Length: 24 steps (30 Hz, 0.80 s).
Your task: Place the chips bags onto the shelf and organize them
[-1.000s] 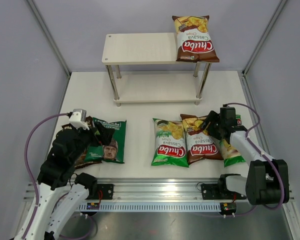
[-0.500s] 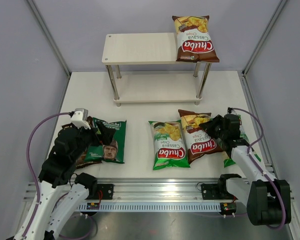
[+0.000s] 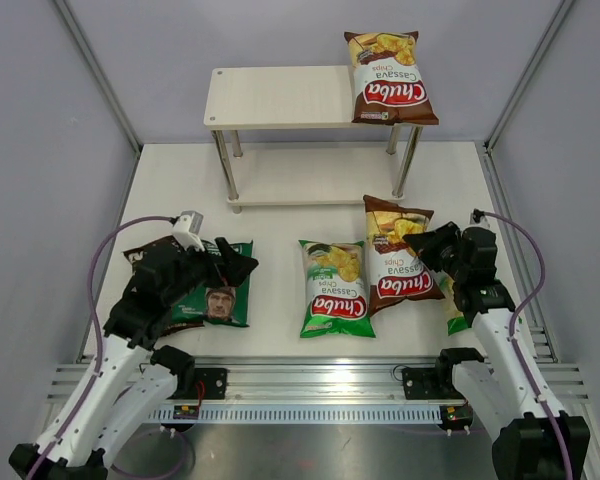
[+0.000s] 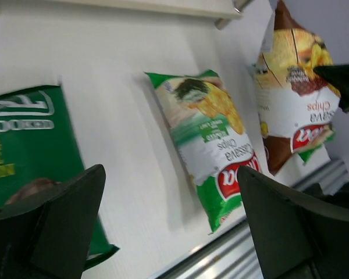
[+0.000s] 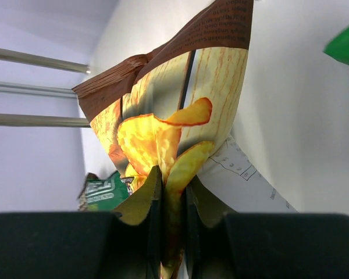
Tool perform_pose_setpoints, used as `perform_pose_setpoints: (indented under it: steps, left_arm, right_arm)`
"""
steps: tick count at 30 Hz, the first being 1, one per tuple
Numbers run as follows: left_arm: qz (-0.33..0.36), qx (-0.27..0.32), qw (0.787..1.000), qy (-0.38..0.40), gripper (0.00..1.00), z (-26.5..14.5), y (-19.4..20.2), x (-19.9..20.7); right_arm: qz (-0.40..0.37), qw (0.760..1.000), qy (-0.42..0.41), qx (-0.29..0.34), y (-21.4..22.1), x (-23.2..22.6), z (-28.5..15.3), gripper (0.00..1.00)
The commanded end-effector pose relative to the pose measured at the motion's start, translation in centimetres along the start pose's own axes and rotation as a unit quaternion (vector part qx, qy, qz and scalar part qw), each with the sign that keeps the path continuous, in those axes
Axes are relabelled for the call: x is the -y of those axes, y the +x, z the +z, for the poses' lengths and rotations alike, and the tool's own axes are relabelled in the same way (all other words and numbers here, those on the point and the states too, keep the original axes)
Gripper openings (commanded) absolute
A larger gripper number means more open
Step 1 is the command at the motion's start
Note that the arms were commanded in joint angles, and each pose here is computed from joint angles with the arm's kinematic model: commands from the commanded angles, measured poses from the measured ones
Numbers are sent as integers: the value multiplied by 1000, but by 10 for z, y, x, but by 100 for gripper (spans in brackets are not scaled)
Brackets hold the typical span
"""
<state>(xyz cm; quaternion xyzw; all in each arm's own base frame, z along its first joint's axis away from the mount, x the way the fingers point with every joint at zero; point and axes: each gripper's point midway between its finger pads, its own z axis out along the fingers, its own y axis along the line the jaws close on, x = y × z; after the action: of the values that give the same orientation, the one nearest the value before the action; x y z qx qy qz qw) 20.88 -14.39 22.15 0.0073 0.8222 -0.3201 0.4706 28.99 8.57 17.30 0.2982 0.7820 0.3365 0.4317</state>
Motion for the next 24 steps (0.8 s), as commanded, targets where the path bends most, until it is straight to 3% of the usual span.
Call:
perform_pose_setpoints:
  steps: [1, 6, 10, 17, 24]
  left_arm:
    - [-18, 22, 989, 146, 99, 12, -10, 58]
    - [16, 50, 968, 244, 99, 23, -10, 118]
    - [48, 68, 962, 259, 99, 38, -4, 153]
    - [75, 70, 961, 257, 99, 68, 20, 184]
    - [85, 96, 928, 351, 99, 62, 24, 233]
  right_arm:
    - [18, 997, -75, 23, -25, -58, -21, 5]
    - [62, 988, -139, 15, -28, -92, -39, 5]
    - [147, 973, -178, -3, -25, -108, -51, 5]
    - [232, 941, -245, 38, -45, -133, -86, 4]
    - [270, 919, -286, 38, -56, -156, -115, 4]
